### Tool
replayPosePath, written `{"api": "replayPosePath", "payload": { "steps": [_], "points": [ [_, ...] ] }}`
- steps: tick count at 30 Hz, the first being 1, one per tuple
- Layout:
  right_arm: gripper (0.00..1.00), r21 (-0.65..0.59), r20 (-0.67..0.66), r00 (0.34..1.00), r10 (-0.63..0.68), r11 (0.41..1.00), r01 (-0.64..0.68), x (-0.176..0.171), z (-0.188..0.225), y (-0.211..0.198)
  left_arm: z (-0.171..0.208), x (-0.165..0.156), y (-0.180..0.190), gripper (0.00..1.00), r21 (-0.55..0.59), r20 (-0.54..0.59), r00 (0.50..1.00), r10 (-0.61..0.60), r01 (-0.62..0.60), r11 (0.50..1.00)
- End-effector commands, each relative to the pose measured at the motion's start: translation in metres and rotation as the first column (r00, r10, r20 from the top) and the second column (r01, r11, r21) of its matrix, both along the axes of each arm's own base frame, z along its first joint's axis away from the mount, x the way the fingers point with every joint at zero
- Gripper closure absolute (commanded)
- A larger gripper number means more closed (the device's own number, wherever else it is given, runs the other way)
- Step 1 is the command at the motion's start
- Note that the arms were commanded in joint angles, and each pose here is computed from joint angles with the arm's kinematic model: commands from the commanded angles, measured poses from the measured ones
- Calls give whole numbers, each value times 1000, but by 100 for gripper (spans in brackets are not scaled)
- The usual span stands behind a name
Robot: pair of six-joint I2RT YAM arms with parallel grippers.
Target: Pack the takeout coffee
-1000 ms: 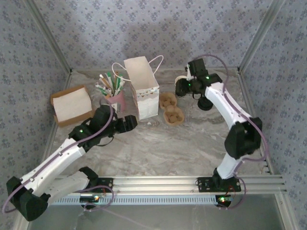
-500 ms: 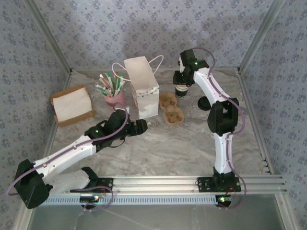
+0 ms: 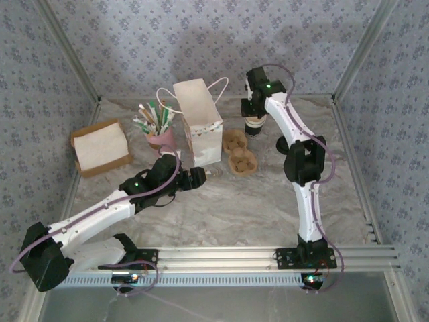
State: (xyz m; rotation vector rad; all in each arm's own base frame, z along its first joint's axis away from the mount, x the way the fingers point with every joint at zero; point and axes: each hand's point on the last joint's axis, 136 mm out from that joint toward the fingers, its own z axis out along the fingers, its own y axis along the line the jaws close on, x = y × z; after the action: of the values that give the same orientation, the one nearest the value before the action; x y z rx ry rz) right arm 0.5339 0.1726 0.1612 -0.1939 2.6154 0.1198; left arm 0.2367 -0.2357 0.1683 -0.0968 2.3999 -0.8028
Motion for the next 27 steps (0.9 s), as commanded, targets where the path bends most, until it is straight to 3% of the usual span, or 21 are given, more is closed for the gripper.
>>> {"api": "replayPosePath", "payload": {
  "steps": [1, 9, 14, 27],
  "points": [
    [64, -75, -12, 999, 33, 997, -34, -3, -5, 3, 2, 5, -2, 18, -2, 16, 1000, 12, -12, 1000],
    [62, -79, -7, 999, 49, 996, -50, -1, -7, 10, 2, 4, -1, 18, 4, 18, 1000, 10, -10, 1000],
    [71, -84, -14, 999, 52, 995, -53, -1, -9, 10, 2, 4, 0, 18, 5, 22, 1000, 14, -14, 1000],
    [72, -99, -33, 998, 57, 993, -60, -1, -18, 11, 3, 4, 1, 18, 9, 26, 1000, 14, -14, 1000]
  ]
}}
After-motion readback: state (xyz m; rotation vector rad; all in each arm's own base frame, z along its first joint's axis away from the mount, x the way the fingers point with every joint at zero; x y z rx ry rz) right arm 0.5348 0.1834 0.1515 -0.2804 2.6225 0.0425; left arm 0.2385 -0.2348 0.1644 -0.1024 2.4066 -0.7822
